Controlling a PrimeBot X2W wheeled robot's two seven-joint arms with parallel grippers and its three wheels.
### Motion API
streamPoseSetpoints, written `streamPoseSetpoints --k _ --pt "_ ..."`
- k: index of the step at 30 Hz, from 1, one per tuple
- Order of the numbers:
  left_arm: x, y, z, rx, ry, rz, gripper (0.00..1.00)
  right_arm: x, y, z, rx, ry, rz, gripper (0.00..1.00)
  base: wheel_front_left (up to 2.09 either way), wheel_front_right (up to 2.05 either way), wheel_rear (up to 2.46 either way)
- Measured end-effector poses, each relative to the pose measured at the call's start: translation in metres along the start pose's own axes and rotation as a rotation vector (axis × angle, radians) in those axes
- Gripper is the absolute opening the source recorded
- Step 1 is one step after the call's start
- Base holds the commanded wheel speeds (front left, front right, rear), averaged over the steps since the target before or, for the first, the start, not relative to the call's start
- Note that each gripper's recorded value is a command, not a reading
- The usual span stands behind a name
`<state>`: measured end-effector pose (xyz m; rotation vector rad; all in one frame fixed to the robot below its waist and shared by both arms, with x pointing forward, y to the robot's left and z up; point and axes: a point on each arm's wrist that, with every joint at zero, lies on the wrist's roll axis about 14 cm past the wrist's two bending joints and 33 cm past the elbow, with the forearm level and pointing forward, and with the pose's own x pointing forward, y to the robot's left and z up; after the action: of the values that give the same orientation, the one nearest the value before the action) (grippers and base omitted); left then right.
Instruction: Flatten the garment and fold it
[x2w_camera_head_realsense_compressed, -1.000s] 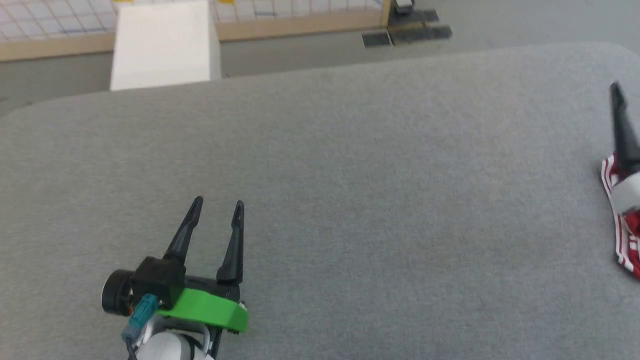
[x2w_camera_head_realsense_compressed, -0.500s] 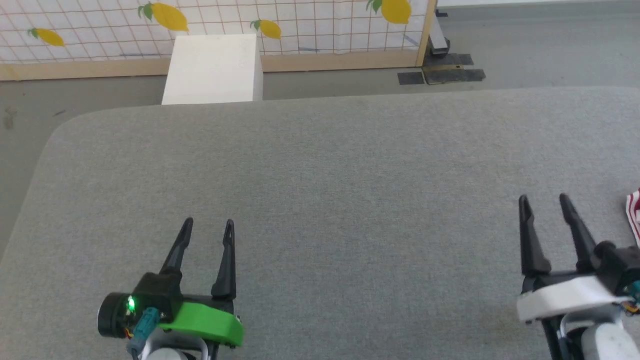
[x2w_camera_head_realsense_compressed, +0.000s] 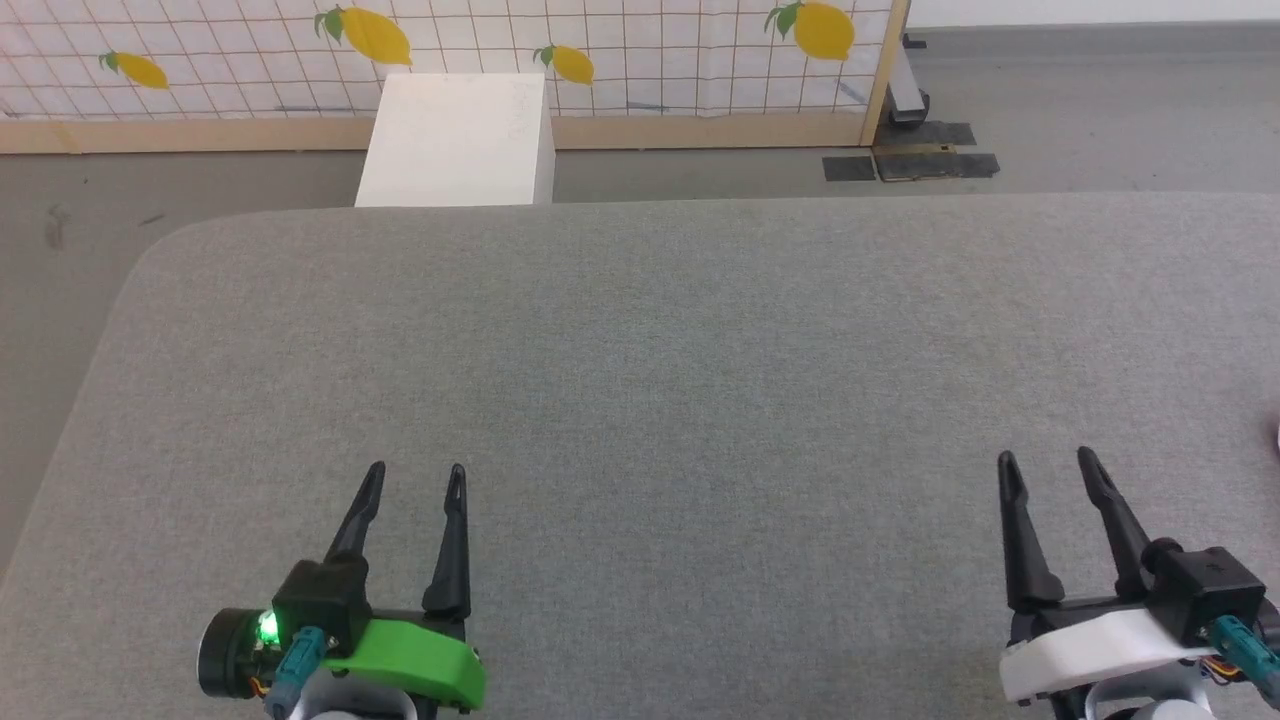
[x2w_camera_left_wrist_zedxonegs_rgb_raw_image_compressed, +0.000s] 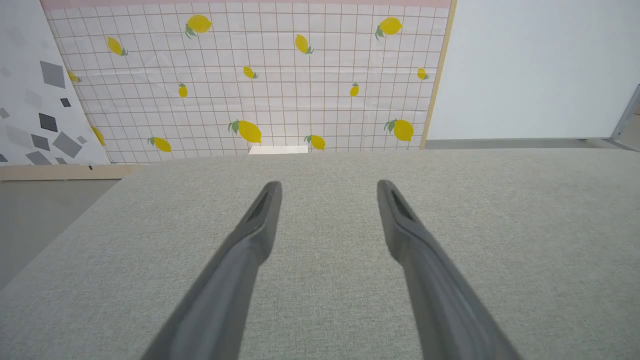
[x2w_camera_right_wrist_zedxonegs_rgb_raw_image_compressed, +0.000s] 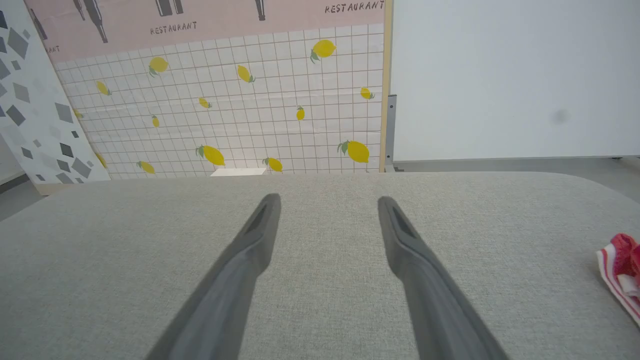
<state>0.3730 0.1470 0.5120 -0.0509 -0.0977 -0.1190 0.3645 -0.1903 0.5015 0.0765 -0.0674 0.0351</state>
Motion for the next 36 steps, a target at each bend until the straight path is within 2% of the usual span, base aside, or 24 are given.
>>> streamPoseSetpoints --k 17,18,36 --pt "-0.0031 0.0061 -0.0054 -0.017 0.017 0.028 1.00 -0.0014 0.0072 0.0001 -0.003 0.000 0.021 1.00 0.00 0.00 0.00" --pt "-0.0031 0.0061 -0.0055 -0.017 0.018 0.028 0.00 -0.0015 0.0071 -0.0001 -0.003 0.001 0.021 0.00 0.00 0.00 0.00" --pt "-0.0033 0.0069 -0.0047 -0.012 0.031 0.030 0.00 -0.0016 0.0087 -0.0008 -0.006 0.019 0.026 0.00 0.00 0.00 0.00"
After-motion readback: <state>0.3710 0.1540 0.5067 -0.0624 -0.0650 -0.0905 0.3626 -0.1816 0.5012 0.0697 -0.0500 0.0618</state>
